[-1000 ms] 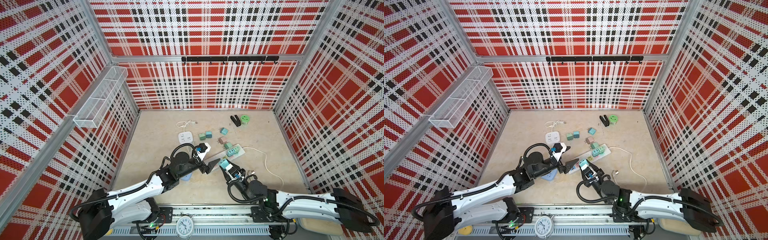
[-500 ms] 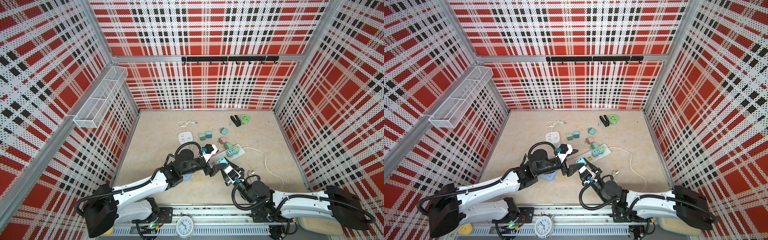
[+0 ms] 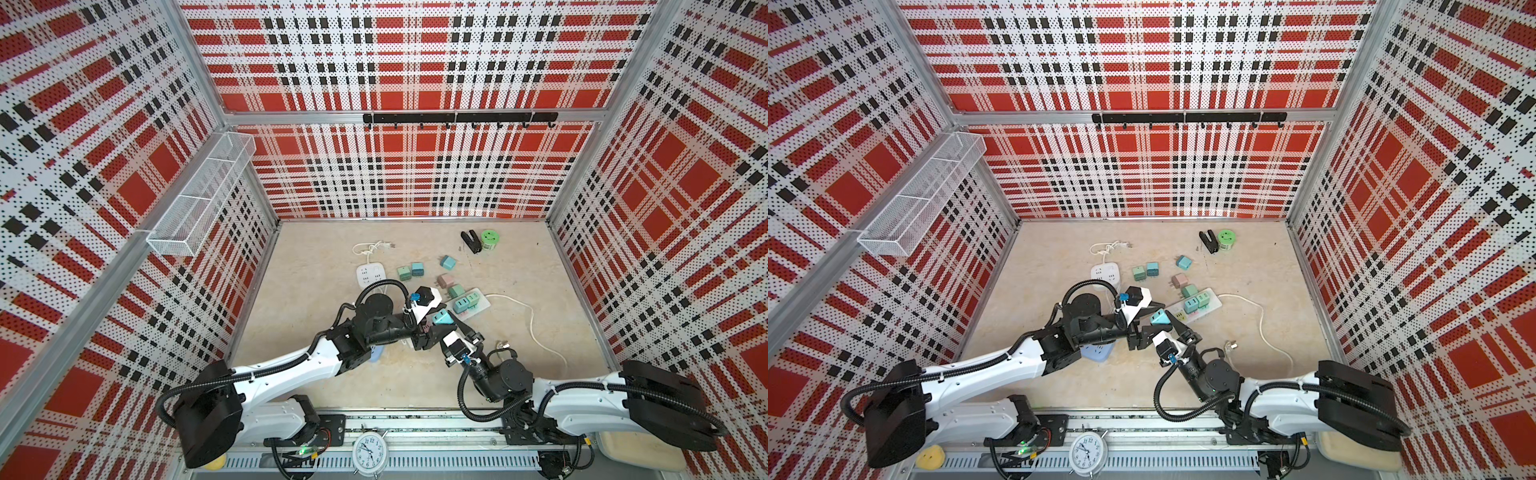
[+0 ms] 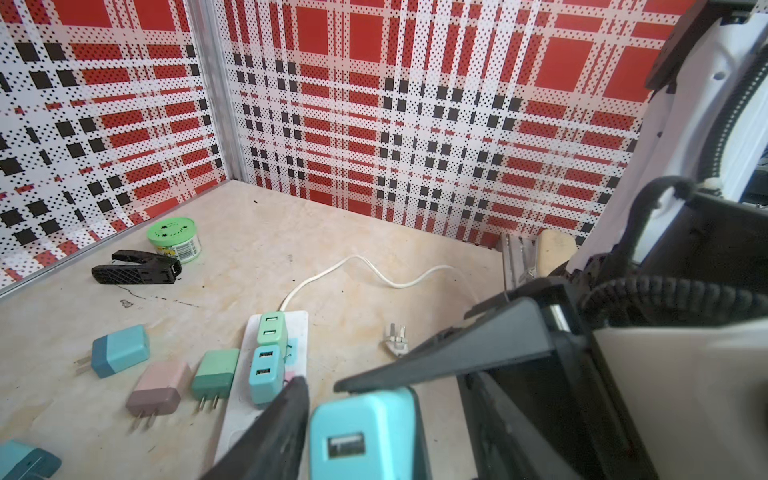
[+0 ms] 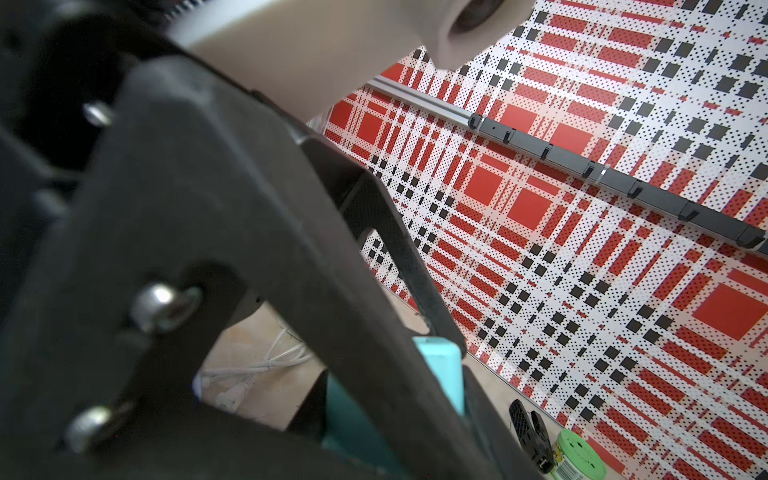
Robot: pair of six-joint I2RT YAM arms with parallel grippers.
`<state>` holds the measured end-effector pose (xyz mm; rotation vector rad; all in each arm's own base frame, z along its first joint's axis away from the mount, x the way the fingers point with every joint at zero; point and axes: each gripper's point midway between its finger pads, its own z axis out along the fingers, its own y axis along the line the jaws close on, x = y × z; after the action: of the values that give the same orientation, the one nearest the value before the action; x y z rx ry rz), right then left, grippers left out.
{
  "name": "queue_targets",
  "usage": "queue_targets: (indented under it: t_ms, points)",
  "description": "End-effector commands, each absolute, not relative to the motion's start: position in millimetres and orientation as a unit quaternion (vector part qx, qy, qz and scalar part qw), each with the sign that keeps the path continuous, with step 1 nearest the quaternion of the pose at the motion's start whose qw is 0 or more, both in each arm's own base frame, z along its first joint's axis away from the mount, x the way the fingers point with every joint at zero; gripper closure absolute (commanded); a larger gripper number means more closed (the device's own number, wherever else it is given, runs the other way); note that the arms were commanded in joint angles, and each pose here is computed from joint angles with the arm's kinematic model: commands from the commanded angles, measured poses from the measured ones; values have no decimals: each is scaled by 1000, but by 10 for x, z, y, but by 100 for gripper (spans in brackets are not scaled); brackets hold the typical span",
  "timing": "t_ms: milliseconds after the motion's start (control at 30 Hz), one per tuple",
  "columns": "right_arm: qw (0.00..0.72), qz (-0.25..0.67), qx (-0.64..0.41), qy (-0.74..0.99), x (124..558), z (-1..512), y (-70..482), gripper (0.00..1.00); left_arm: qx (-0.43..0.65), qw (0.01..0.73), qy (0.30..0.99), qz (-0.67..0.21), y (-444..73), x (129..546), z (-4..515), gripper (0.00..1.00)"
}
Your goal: Insert the plug
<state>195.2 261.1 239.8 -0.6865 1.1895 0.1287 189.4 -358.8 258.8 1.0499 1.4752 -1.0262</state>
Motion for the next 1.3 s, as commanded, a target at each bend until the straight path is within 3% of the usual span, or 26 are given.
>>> queue_targets:
  t_ms: [0, 133, 500, 1067, 1133, 1200, 1267]
  points:
    - [810, 82, -261, 518, 1978, 2773, 2523, 100, 446, 492, 612, -430, -3632, 1849, 2569, 40]
    - [810, 91, -262, 516, 1995, 2783, 2535, 100, 451, 487, 610, -432, -3649, 1834, 2556, 48]
    - [814, 88, -262, 511, 1984, 2850, 2493, 100, 463, 478, 616, -422, -3672, 1851, 2483, 57]
    - [809, 104, -275, 509, 1908, 2893, 2434, 100, 485, 443, 608, -447, -3776, 1758, 2440, 92]
    - [809, 106, -273, 510, 1912, 2898, 2433, 86, 485, 441, 608, -448, -3779, 1756, 2444, 93]
    - [807, 103, -267, 517, 1932, 2868, 2416, 51, 482, 443, 610, -447, -3774, 1770, 2451, 95]
    - [808, 102, -256, 521, 1950, 2861, 2381, 33, 471, 449, 618, -441, -3746, 1837, 2456, 96]
